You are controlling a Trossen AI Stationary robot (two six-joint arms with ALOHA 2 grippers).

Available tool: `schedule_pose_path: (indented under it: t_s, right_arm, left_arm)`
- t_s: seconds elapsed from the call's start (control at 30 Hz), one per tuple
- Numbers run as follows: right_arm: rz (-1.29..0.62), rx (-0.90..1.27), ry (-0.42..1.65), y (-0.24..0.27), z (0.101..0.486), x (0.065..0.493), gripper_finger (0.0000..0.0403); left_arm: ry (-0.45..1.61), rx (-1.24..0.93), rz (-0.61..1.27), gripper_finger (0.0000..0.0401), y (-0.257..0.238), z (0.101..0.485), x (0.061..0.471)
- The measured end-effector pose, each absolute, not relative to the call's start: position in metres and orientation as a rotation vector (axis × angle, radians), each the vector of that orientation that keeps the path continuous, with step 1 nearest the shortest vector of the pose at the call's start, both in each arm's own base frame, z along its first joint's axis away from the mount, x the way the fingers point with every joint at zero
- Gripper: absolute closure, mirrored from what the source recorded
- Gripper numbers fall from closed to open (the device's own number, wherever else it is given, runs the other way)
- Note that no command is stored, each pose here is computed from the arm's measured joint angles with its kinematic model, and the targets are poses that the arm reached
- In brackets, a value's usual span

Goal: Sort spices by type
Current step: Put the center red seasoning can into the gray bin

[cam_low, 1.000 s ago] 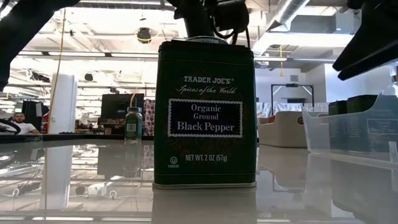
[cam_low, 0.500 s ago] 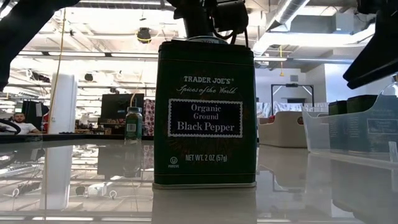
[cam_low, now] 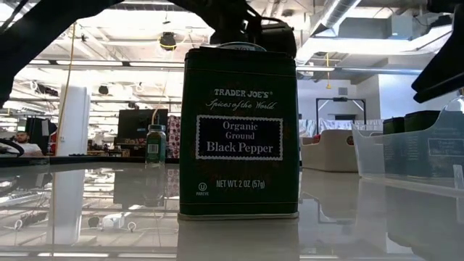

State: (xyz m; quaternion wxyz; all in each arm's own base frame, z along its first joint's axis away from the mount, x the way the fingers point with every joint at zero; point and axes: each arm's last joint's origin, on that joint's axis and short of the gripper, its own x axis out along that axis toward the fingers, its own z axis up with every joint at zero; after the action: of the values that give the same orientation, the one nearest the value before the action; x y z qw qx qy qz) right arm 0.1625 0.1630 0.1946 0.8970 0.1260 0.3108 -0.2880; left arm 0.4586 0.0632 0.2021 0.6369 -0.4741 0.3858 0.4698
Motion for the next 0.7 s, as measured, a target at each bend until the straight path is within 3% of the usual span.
schedule_pose_path:
  t_s: [0.7]
  right_arm:
    - [-0.598,0.256,0.646,0.163,0.195,0.162,0.0117]
  left_arm:
    - [0.932,-1.051,1.064,0.0029,0.067,0.184,0.463]
